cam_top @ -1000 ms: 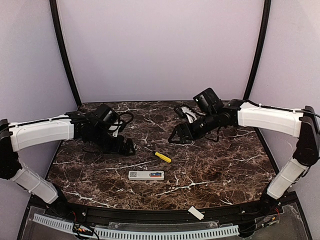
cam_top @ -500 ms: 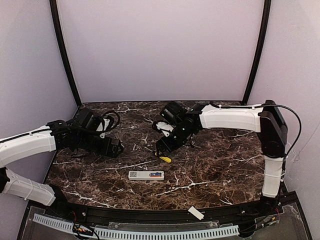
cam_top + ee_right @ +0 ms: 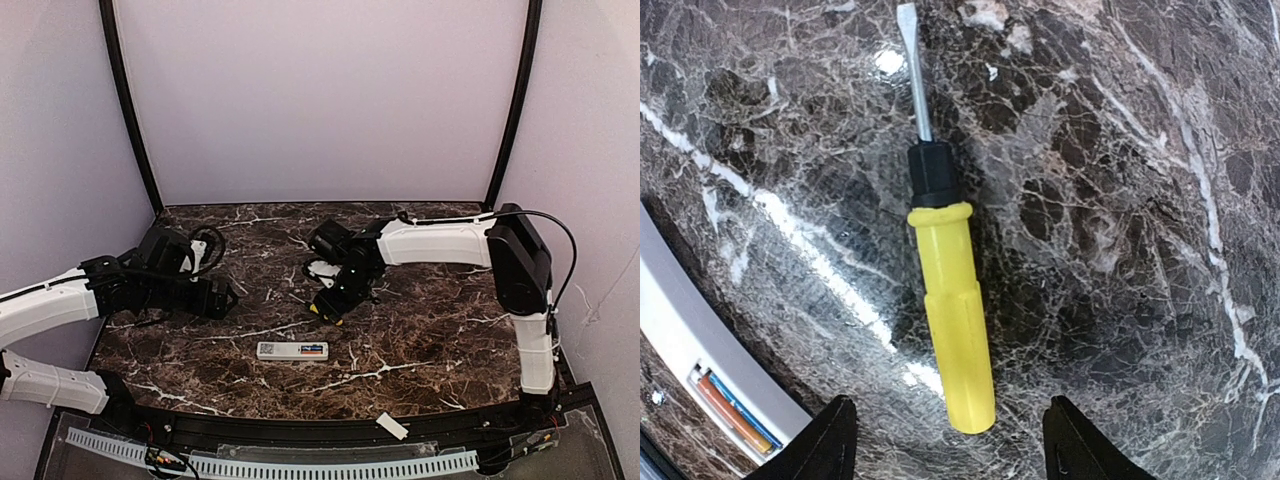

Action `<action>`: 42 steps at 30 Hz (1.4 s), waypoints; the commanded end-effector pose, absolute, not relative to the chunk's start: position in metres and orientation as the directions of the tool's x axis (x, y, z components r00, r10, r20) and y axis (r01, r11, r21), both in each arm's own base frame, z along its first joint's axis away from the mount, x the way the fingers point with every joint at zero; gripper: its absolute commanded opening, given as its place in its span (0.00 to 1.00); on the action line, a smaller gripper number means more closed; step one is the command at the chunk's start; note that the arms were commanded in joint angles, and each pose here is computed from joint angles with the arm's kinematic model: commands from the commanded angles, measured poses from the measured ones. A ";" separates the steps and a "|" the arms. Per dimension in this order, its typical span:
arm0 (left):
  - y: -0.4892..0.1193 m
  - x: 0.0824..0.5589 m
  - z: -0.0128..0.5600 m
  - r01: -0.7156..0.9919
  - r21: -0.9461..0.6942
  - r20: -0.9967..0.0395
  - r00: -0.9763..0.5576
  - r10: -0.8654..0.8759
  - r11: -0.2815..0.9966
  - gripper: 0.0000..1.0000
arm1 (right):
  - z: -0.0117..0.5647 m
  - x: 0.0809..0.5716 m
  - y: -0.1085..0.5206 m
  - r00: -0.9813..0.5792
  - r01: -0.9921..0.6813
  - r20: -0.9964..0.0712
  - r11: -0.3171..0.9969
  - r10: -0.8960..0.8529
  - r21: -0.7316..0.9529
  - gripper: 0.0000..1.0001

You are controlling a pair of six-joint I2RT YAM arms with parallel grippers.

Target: Unload the batteries from the remote control

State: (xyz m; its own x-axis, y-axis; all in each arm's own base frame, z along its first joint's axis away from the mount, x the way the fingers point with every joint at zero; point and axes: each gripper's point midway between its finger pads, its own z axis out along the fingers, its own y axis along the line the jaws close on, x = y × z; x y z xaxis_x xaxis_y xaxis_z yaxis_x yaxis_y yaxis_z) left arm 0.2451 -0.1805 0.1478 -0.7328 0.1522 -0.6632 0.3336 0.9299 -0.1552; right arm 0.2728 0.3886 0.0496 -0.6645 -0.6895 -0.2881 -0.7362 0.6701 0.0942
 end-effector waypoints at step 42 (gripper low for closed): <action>-0.203 0.241 0.193 0.412 -0.304 -0.689 -0.718 0.101 0.859 0.93 | 0.104 0.287 0.394 -0.519 -0.783 -0.474 0.618 -0.711 -0.069 0.00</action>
State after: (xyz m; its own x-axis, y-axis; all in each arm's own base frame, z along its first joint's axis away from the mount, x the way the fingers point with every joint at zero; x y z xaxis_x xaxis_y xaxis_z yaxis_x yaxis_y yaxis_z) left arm 0.2463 -0.1929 0.1685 -0.7206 0.1132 -0.6841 0.3637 0.9017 -0.2339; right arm 0.2802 0.3859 0.0589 -0.5784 -0.7399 -0.3436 -0.7767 0.6283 -0.0455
